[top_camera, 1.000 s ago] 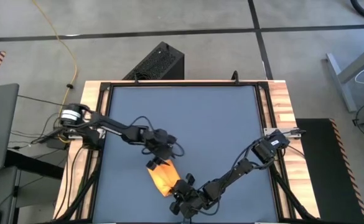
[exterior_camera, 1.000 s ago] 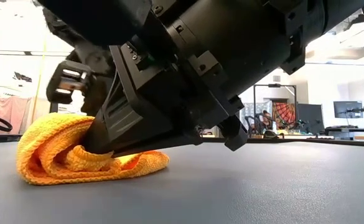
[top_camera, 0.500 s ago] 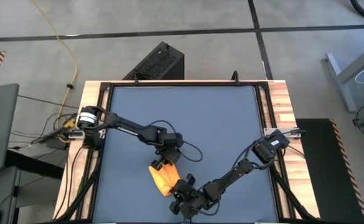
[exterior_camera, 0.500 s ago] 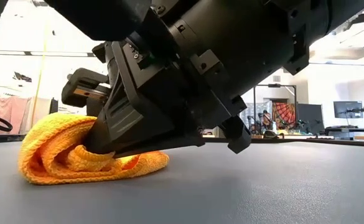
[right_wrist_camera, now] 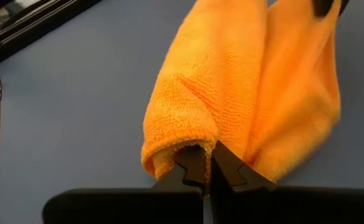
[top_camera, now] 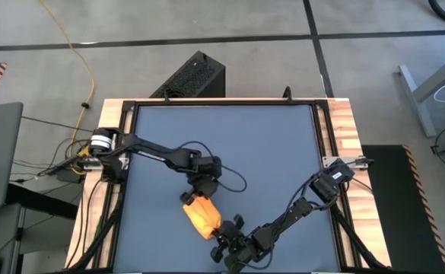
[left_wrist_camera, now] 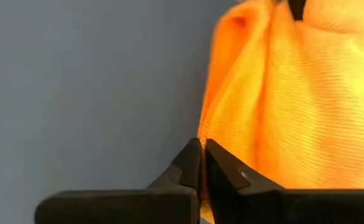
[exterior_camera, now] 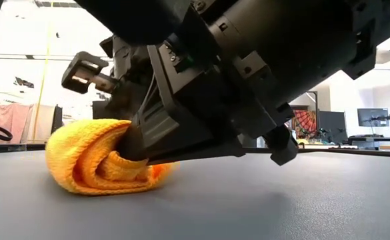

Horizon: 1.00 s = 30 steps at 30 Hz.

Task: Roll towel
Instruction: Roll the yellow microfiber cloth on the table

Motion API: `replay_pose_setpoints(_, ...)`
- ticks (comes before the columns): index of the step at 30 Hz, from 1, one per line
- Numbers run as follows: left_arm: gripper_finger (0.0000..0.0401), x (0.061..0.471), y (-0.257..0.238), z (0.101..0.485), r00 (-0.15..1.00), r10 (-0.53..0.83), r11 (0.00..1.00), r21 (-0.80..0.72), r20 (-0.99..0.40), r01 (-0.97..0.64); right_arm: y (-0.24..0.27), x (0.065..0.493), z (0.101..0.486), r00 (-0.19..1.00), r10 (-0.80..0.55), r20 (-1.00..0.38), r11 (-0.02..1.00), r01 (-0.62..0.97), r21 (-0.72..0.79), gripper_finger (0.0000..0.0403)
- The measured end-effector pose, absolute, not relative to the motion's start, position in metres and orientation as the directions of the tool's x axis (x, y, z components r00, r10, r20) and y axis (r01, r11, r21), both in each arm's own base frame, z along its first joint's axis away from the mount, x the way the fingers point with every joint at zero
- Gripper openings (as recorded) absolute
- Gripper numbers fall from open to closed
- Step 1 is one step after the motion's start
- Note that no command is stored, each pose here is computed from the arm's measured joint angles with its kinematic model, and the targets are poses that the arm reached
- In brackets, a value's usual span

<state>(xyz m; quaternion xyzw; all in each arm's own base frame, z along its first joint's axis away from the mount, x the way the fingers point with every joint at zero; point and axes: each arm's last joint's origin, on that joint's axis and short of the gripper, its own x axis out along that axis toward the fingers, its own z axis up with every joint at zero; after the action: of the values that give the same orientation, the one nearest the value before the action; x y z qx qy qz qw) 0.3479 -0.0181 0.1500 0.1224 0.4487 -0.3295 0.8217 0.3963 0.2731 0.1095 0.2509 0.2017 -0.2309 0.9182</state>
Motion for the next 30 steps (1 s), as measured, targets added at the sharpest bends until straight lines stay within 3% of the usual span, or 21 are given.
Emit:
replay_pose_setpoints(10,0.0,0.338,-0.013,0.176,0.418,-0.381,0.769,-0.032,-0.824,0.638,0.268,0.4,0.109,0.807,-0.338,-0.484,0.76,0.538,0.366,0.002)
replay_pose_setpoints(15,0.0,0.333,-0.015,0.181,0.399,-0.416,0.754,-0.065,-0.817,0.654,0.266,0.396,0.105,0.782,-0.386,-0.489,0.707,0.592,0.387,0.002)
replay_pose_setpoints(22,0.0,0.311,-0.035,0.158,0.282,-0.446,0.708,-0.142,-0.85,0.692,0.268,0.381,0.099,0.737,-0.452,-0.503,0.619,0.665,0.417,0.002)
replay_pose_setpoints(30,0.0,0.305,-0.046,0.143,0.316,-0.43,0.733,-0.123,-0.845,0.669,0.264,0.38,0.098,0.711,-0.446,-0.543,0.538,0.698,0.473,0.002)
